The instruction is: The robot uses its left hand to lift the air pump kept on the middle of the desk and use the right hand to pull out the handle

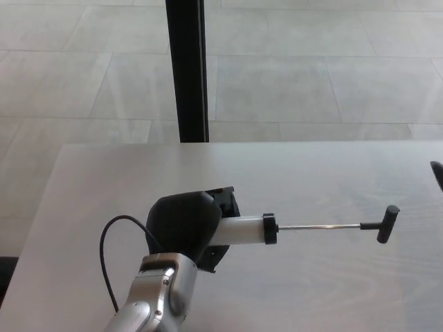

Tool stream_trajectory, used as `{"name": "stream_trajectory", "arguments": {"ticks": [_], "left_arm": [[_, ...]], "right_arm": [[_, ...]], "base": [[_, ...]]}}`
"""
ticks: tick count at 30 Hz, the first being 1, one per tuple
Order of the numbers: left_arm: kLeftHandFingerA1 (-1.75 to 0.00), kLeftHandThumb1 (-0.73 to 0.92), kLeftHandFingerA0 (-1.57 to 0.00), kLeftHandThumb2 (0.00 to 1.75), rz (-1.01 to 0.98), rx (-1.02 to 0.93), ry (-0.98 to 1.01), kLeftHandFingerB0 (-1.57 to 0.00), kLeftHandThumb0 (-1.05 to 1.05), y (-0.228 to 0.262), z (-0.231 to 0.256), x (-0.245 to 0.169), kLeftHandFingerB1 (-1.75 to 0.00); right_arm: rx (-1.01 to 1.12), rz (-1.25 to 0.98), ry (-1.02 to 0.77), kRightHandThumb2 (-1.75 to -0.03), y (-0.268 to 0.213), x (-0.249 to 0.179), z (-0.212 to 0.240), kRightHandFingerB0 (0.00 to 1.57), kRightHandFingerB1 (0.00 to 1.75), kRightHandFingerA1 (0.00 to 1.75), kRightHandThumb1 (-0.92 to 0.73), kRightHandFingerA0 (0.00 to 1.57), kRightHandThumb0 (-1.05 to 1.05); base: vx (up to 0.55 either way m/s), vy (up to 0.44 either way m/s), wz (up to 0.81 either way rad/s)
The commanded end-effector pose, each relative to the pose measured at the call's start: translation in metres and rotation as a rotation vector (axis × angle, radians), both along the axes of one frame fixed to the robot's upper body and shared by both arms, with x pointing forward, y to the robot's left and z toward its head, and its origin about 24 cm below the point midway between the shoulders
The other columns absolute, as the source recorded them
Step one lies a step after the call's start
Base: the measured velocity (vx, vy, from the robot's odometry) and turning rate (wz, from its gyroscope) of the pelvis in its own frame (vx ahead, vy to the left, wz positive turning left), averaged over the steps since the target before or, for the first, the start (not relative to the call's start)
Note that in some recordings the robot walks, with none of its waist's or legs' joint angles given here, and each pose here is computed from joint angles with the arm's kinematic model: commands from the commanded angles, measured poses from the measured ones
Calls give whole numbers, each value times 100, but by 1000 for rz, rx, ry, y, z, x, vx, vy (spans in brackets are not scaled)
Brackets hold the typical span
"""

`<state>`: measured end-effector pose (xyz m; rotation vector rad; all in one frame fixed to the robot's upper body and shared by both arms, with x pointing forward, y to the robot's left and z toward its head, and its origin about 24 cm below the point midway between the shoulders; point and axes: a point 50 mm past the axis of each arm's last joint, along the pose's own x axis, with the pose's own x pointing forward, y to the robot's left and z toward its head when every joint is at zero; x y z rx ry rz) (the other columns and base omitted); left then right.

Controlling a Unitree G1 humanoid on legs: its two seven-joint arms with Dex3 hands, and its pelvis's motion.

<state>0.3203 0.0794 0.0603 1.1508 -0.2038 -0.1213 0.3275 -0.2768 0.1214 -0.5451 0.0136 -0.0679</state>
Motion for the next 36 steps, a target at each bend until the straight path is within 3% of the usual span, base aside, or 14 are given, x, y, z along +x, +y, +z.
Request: {"name": "stream_trajectory", "arguments": {"ticks": [1, 3, 5, 6, 7, 9, 10, 12, 16, 27, 28, 30, 35, 36], "left_arm": [[-153, 65, -85, 88, -66, 124, 379, -81, -17, 4, -25, -9, -106], [-137, 65, -83, 77, -73, 132, 395, -79, -20, 3, -27, -9, -84], [-105, 66, -65, 61, -91, 191, 464, -46, -36, 0, -30, -9, -53], [-78, 48, -49, 87, -99, 234, 516, -28, -49, -1, -32, -9, -54], [-67, 60, -34, 58, -104, 260, 539, -24, -50, -1, -32, -9, -35], [-58, 42, -18, 79, -103, 266, 567, -8, -57, 0, -32, -9, -43], [-52, 55, -9, 59, -103, 274, 595, -7, -60, 1, -31, -8, -25], [-16, 47, 0, 84, -95, 280, 637, 0, -84, 4, -29, -7, 0], [0, 48, 0, 75, -94, 316, 718, 0, -85, 8, -26, -3, -1], [0, 47, 0, 82, -113, 328, 807, 0, -100, 16, -19, 1, -1], [-19, 52, 0, 95, -124, 314, 763, 0, -95, 18, -16, 1, 0], [-18, 54, 0, 95, -143, 319, 680, 0, -96, 21, -11, 1, 0], [-9, 66, 0, 100, -150, 24, 424, 0, -102, 42, 21, 6, 0], [-9, 67, 0, 106, -165, -279, 355, 0, -102, 54, 41, 9, 0]], "right_arm": [[70, -99, -20, -111, -18, -9, 2, 0, 4, 29, -73, 0, -105], [70, -102, -20, -111, -17, -9, 2, 0, 2, 28, -74, 0, -105], [76, -108, -23, -110, -15, -8, 2, 0, 0, 27, -76, 0, -105], [79, -107, -25, -110, -14, -8, 2, 0, 0, 26, -76, 0, -105], [79, -108, -22, -110, -14, -8, 2, 0, 0, 25, -76, 0, -105], [80, -109, -24, -110, -13, -8, 2, 0, 0, 25, -76, 0, -105], [83, -109, -27, -110, -13, -8, 1, 0, 0, 25, -75, 0, -105], [78, -106, -33, -111, -13, -8, 2, 0, 0, 25, -76, 0, -105], [83, -111, -46, -111, -14, -7, 3, 0, 0, 25, -76, 0, -105], [74, -110, -42, -112, -14, -4, 4, 0, 0, 24, -76, 0, -105], [76, -107, -41, -111, -14, -4, 5, 0, 0, 24, -76, 0, -105], [78, -104, -39, -111, -15, -5, 6, 0, 0, 24, -76, 0, -105], [121, -101, -42, -110, -20, -7, 8, 0, 1, 22, -75, 0, -105], [110, -111, -39, -111, -23, -8, 8, 0, 4, 22, -74, 0, -105]], "base": [[0, 0, 0], [0, 0, 0], [0, 0, 0], [0, 0, 0], [0, 0, 0], [0, 0, 0], [0, 0, 0], [0, 0, 0], [0, 0, 0], [0, 0, 0], [0, 0, 0], [0, 0, 0], [0, 0, 0], [0, 0, 0]]}}
